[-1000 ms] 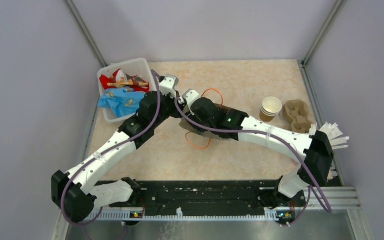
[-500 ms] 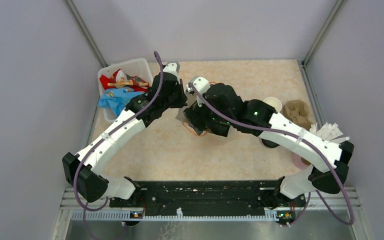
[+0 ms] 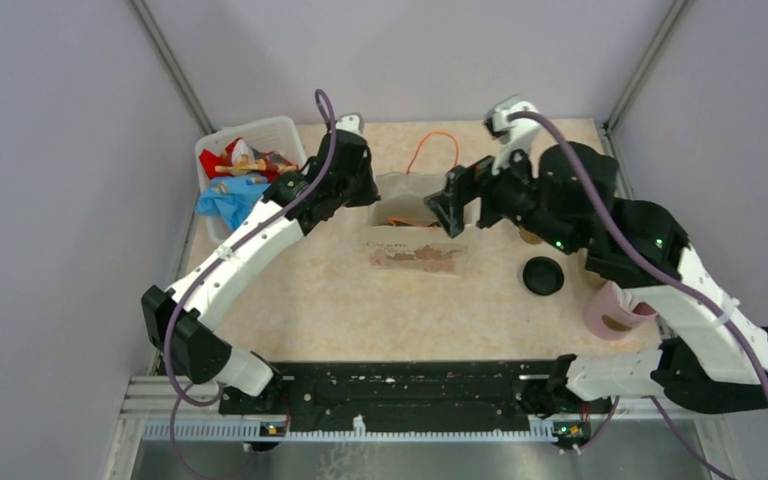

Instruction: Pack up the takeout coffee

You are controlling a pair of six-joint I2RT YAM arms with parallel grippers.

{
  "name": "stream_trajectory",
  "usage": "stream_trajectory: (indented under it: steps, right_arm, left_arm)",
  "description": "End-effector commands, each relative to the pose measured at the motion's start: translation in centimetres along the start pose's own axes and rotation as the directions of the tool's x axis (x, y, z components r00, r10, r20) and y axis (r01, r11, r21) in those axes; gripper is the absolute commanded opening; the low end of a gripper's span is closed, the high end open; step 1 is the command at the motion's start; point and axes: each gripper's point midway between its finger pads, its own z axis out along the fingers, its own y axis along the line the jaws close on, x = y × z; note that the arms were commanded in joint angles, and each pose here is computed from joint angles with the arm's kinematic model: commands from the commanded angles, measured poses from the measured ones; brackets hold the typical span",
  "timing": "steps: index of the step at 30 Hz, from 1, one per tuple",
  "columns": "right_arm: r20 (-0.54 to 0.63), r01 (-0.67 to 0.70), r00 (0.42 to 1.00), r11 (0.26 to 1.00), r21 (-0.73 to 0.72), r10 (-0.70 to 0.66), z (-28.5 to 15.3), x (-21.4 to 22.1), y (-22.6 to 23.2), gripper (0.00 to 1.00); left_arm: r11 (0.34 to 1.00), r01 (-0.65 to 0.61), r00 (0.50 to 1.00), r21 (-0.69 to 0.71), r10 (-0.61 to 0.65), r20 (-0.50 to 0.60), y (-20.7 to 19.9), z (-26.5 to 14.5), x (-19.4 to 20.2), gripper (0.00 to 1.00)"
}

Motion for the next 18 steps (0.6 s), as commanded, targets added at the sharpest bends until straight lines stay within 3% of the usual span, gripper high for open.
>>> stream_trajectory:
  steps: [1,4,8,13,15,18]
  right_arm:
    - [0.117,-0.089,0.992,0.935,0.343,0.052,-4.6,-2.0,-6.7,0.99]
    - [0.087,-0.066,0.996,0.875,0.48,0.027,-6.8,-1.2,-9.5,0.99]
    - [0.004,-0.005,1.0,0.845,0.535,0.003,-8.7,0.0,-10.8,0.99]
    - [-0.034,-0.05,0.996,0.862,0.505,0.078,-10.2,1.9,-10.5,0.99]
    - [-0.06,-0.047,0.994,0.868,0.494,0.088,-10.3,3.6,-10.4,0.99]
    - [-0.078,-0.071,0.987,0.822,0.565,0.138,-11.6,6.1,-11.9,0.99]
  left_arm:
    - [0.999,0.014,0.999,-0.035,-0.013,0.051,0.1,-0.1,-2.1,0.14]
    - [0.998,0.023,0.998,-0.053,-0.02,0.066,0.4,-0.3,-3.0,0.25]
    - [0.998,0.029,0.994,-0.054,-0.023,0.105,0.2,-2.2,-4.9,0.52]
    - [1.0,0.014,0.985,-0.026,-0.009,0.173,0.2,-7.1,-7.3,0.76]
    - [1.0,-0.016,0.975,0.011,0.013,0.222,0.2,-10.0,-8.2,0.81]
    - [0.992,-0.081,0.956,0.099,0.049,0.291,-0.3,-14.0,-9.0,0.9]
